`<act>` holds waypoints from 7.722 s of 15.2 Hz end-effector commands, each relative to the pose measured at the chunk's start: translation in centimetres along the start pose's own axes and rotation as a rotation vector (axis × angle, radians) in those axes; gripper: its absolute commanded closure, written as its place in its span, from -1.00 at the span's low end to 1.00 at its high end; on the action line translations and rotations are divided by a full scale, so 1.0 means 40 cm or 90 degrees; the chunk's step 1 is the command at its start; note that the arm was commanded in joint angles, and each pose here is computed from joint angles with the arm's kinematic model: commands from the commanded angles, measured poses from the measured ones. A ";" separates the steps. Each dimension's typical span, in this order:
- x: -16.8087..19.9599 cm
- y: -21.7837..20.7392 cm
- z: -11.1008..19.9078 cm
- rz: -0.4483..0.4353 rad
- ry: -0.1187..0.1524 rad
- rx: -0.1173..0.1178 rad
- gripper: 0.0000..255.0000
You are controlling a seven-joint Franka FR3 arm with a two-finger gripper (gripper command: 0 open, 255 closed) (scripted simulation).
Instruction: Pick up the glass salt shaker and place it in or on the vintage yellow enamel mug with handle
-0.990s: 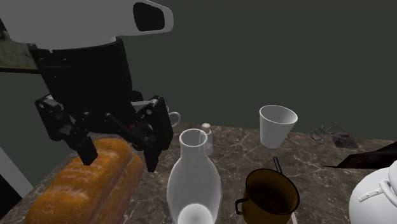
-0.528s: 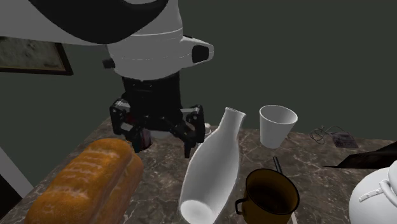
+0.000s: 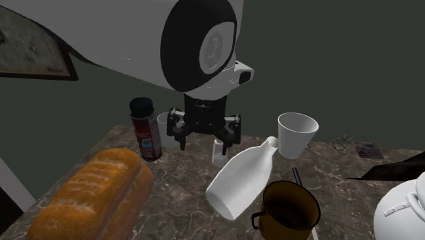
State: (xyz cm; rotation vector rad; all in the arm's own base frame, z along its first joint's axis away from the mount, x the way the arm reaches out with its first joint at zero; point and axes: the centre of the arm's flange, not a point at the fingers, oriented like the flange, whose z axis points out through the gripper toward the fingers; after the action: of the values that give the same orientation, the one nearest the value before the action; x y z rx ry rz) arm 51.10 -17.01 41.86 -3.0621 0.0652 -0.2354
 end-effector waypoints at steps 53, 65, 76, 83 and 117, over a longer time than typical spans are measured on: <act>0.232 0.102 -0.025 -0.009 0.058 0.032 1.00; 0.256 0.091 -0.182 -0.009 0.058 0.032 1.00; -0.004 0.277 -0.263 -0.009 0.058 0.032 1.00; -0.187 0.408 -0.315 -0.009 0.058 0.032 1.00; -0.268 0.457 -0.216 -0.009 0.058 0.032 -1.00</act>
State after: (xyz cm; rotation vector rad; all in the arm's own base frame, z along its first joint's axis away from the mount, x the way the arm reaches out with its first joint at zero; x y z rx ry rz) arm 38.84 -35.45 46.32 -3.0023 0.0416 -0.3740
